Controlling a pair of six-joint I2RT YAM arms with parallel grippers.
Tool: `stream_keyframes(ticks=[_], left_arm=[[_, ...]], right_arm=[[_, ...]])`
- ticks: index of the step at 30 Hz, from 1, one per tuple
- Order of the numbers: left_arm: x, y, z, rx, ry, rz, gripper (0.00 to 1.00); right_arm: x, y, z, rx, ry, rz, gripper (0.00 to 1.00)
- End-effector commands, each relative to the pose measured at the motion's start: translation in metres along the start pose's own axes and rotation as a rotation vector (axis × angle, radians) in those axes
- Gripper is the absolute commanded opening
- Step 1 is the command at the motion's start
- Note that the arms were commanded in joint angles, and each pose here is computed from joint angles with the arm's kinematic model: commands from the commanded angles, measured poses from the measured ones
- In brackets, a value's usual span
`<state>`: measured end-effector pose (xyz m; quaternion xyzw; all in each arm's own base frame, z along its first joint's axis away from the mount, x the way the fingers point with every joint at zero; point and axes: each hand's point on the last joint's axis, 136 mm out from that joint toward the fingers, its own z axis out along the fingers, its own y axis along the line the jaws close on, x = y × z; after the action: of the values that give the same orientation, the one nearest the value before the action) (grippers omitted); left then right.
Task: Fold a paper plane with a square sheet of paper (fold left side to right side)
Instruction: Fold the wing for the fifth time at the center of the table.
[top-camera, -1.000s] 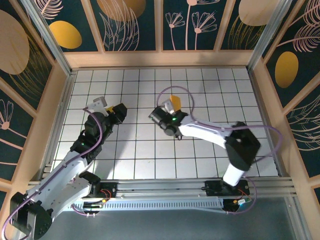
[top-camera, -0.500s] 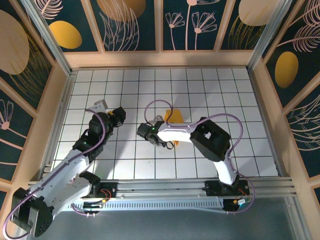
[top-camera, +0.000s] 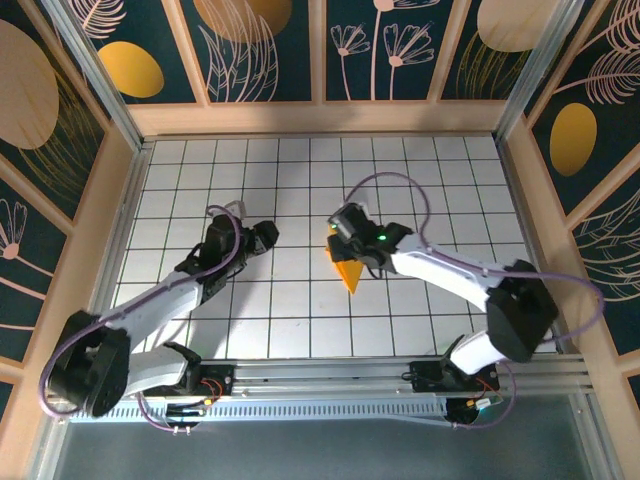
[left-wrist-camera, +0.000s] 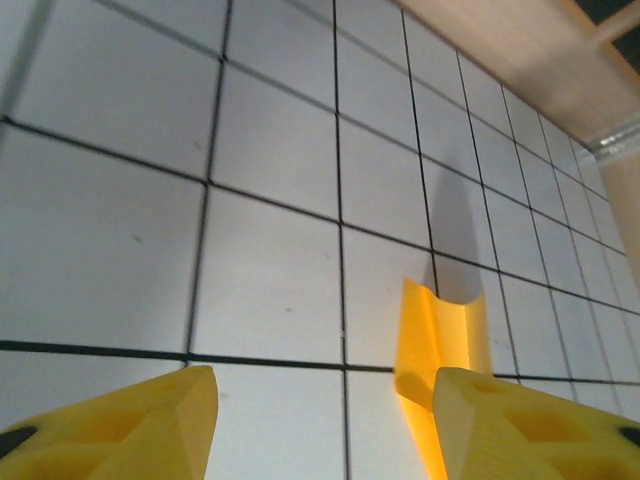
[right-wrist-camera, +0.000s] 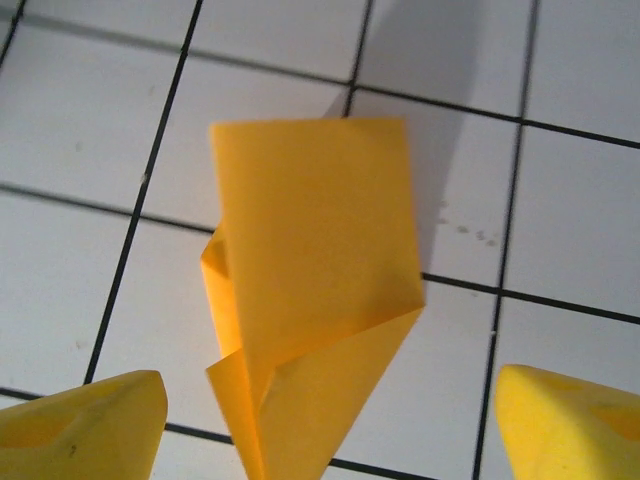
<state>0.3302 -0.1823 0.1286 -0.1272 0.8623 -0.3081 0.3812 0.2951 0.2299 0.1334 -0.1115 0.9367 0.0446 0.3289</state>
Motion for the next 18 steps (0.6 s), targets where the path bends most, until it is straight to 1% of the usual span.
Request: stream_keyframes(ticks=[1, 4, 6, 8, 9, 11, 12, 15, 18], left_arm=[[0.008, -0.05, 0.018, 0.191, 0.086, -0.045, 0.58], [0.032, -0.073, 0.038, 0.238, 0.168, -0.046, 0.6], [0.047, -0.08, 0.051, 0.251, 0.205, -0.079, 0.61], [0.059, -0.084, 0.063, 0.263, 0.237, -0.119, 0.61], [0.065, -0.087, 0.068, 0.274, 0.255, -0.14, 0.61], [0.073, -0.095, 0.076, 0.298, 0.284, -0.153, 0.61], [0.082, -0.093, 0.086, 0.287, 0.309, -0.153, 0.61], [0.089, -0.098, 0.099, 0.287, 0.334, -0.15, 0.61], [0.093, -0.1, 0.11, 0.291, 0.349, -0.143, 0.57]], right_arm=[[-0.019, -0.009, -0.01, -0.129, -0.091, 0.156, 0.88], [-0.028, -0.035, -0.018, -0.179, -0.152, 0.288, 0.92], [-0.029, -0.05, -0.023, -0.219, -0.182, 0.364, 0.94], [-0.03, -0.071, -0.024, -0.218, -0.211, 0.427, 0.96], [-0.028, -0.076, -0.025, -0.244, -0.205, 0.447, 0.96], [-0.024, -0.091, -0.023, -0.233, -0.199, 0.477, 0.96], [-0.02, -0.097, -0.022, -0.229, -0.193, 0.485, 0.96], [-0.012, -0.11, -0.02, -0.217, -0.181, 0.499, 0.96], [-0.005, -0.117, -0.02, -0.224, -0.175, 0.502, 0.96]])
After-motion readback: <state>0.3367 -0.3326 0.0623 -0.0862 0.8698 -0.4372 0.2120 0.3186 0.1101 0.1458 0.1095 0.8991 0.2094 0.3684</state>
